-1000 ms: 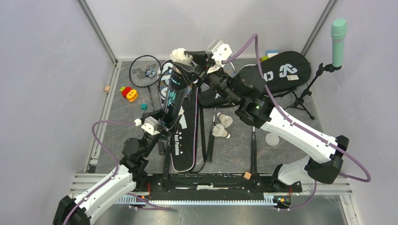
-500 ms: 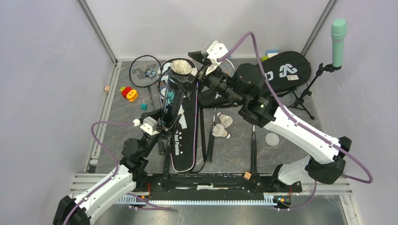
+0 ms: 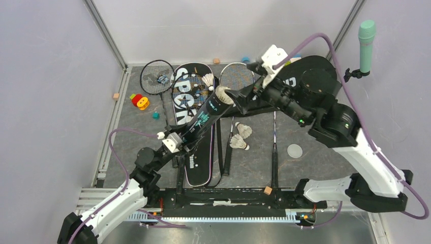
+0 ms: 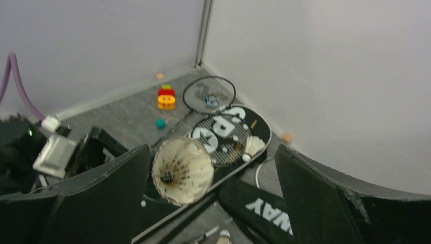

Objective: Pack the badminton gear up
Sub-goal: Place the shuttlecock at the shuttle tube.

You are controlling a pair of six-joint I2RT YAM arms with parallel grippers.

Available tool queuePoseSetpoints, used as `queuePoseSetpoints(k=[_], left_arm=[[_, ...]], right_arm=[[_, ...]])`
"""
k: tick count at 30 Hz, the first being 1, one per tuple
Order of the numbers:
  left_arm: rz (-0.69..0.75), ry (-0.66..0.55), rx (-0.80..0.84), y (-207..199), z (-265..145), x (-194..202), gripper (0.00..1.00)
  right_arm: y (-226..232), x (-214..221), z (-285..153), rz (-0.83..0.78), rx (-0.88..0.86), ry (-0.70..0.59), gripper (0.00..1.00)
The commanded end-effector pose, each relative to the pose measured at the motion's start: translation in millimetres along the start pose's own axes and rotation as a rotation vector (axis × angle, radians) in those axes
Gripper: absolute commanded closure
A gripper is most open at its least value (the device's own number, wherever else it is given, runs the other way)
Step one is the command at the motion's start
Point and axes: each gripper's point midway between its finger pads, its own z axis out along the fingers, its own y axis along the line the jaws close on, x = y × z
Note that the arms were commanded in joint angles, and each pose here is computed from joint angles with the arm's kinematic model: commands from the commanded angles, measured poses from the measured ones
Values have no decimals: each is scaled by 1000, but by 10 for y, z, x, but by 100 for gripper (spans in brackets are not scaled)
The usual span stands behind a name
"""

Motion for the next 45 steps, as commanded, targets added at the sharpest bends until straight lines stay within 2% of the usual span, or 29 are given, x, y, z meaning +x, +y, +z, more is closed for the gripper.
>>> queuePoseSetpoints(k=[1,7,12,20,25,31,37,41,45], left_arm=[[94,-79,109,-122,64,-307,78],[122,-40,232,-313,44,-236,79],[118,-42,237,-319,47,-263,79],[141,-68,294,-422,-7,-289,83],[149,-108,309,-463,-58,-356,83],[154,-179,304,-484,-129,-488,84],[158,-244,271,-448,-163,-621,85],[134,-239,175,-279,-121,-658,86],[125,-198,29,-16,-93,-608,86]], right_arm=[[-79,349,-357,-119,-4,135,2],[-32,661,-443,-200,-45,204,2],[105,988,-362,-250,-120,271,2],[279,1245,-198,-271,-212,336,2],[401,1544,-49,-255,-258,422,2],[644,1476,-16,-197,-365,337,2],[811,1588,80,-72,-395,358,2],[795,1286,187,-20,-380,316,2],[376,491,152,-49,-214,148,2]])
